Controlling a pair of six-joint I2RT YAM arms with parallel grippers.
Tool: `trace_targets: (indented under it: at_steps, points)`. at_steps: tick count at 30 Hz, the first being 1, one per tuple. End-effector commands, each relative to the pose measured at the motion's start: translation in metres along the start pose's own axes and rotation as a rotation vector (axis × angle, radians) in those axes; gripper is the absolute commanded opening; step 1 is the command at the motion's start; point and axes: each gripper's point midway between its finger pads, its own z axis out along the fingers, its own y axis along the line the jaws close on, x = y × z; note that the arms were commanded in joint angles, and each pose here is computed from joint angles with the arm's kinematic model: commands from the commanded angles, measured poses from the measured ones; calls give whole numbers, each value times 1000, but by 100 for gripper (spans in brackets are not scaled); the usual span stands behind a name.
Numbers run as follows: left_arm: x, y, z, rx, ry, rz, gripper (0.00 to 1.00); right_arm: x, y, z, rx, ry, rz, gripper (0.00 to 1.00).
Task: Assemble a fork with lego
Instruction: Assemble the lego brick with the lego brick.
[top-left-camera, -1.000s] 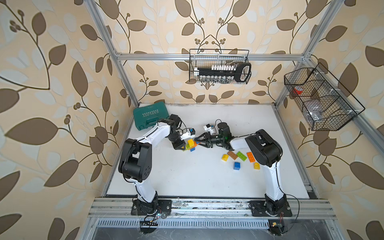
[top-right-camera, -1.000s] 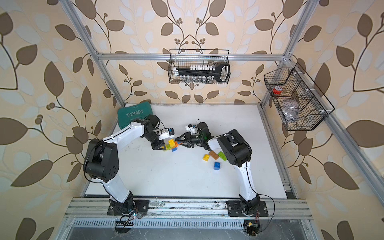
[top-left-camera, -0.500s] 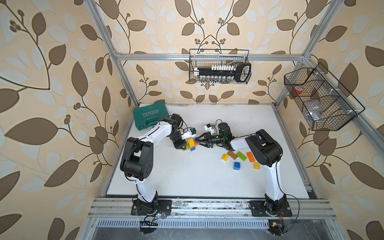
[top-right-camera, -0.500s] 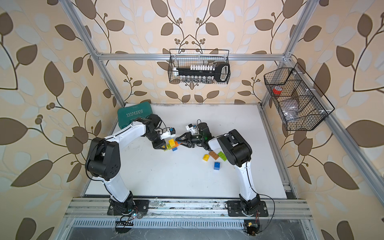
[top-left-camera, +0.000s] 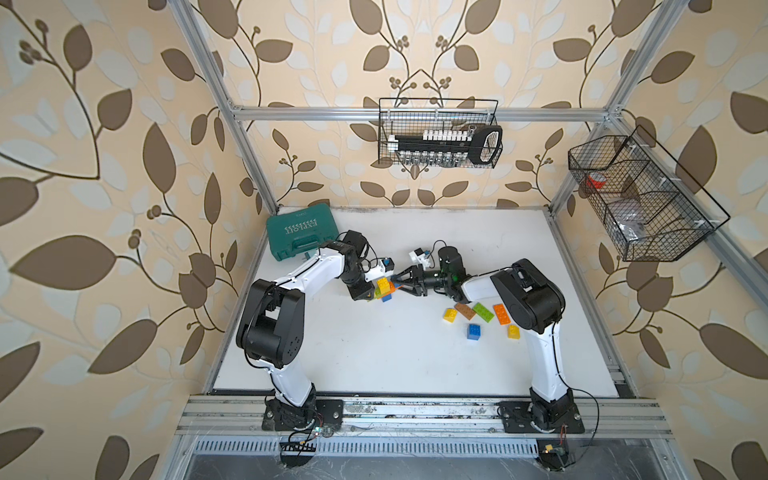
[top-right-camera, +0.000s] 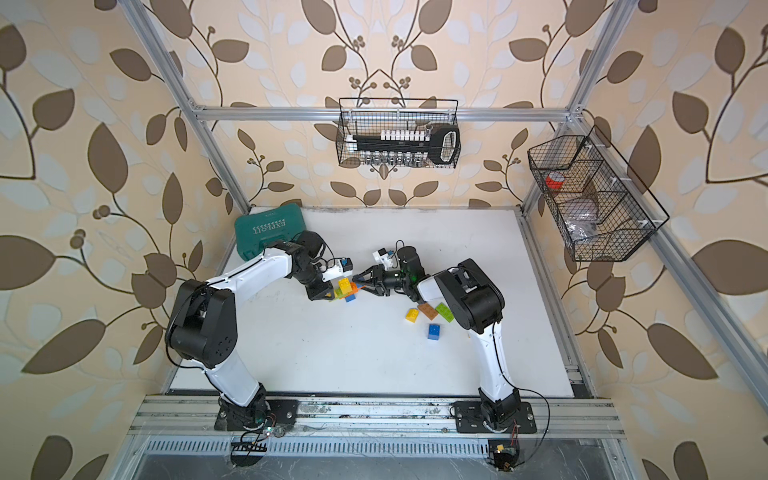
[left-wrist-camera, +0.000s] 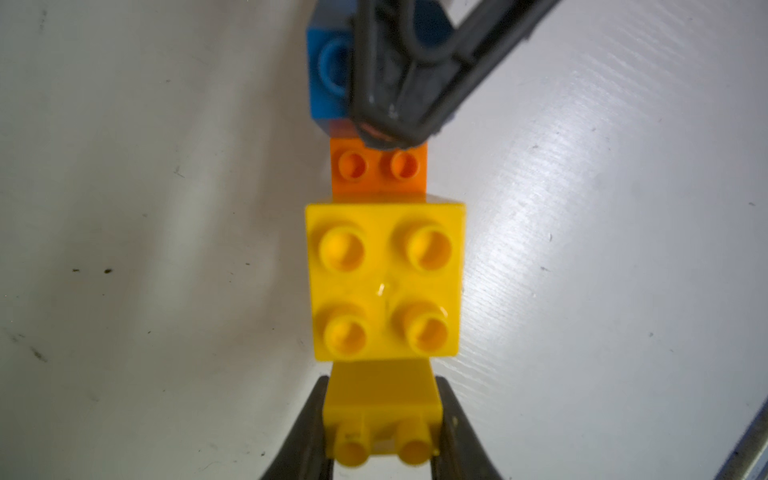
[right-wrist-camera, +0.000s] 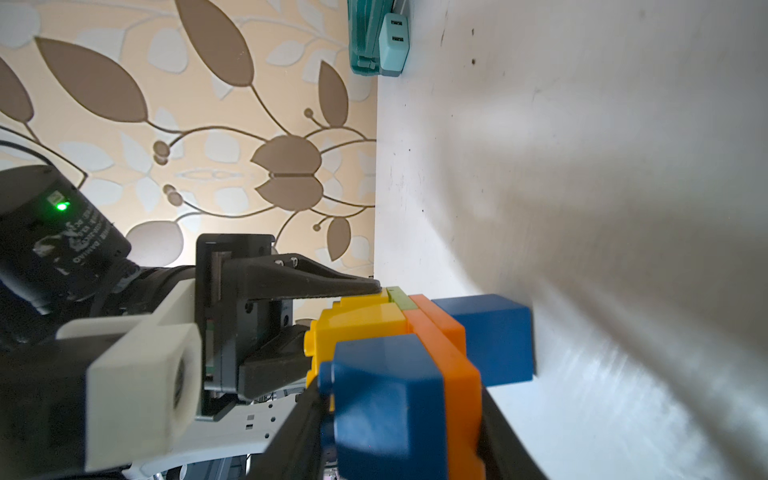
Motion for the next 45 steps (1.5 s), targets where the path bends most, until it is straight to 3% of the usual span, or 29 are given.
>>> trace_targets:
  at_steps: [1, 14, 29, 33, 40, 45]
  points:
    - [19, -2, 14, -16, 96, 12, 0, 13, -61, -4, 112, 0, 172, 37]
    - [36, -8, 25, 40, 243, -12, 0, 12, -58, -4, 110, -3, 166, 37]
    - [5, -3, 15, 13, 99, -34, 1, 10, -53, -7, 107, -7, 158, 37]
    - [2, -2, 11, 5, 87, -32, 13, 7, -47, -12, 104, -18, 149, 37]
    - [-3, 1, 5, -31, 51, -38, 48, 6, -38, -14, 103, -24, 133, 40]
    - [-6, 4, 2, -51, 11, -71, 64, 7, -37, -16, 104, -32, 125, 44]
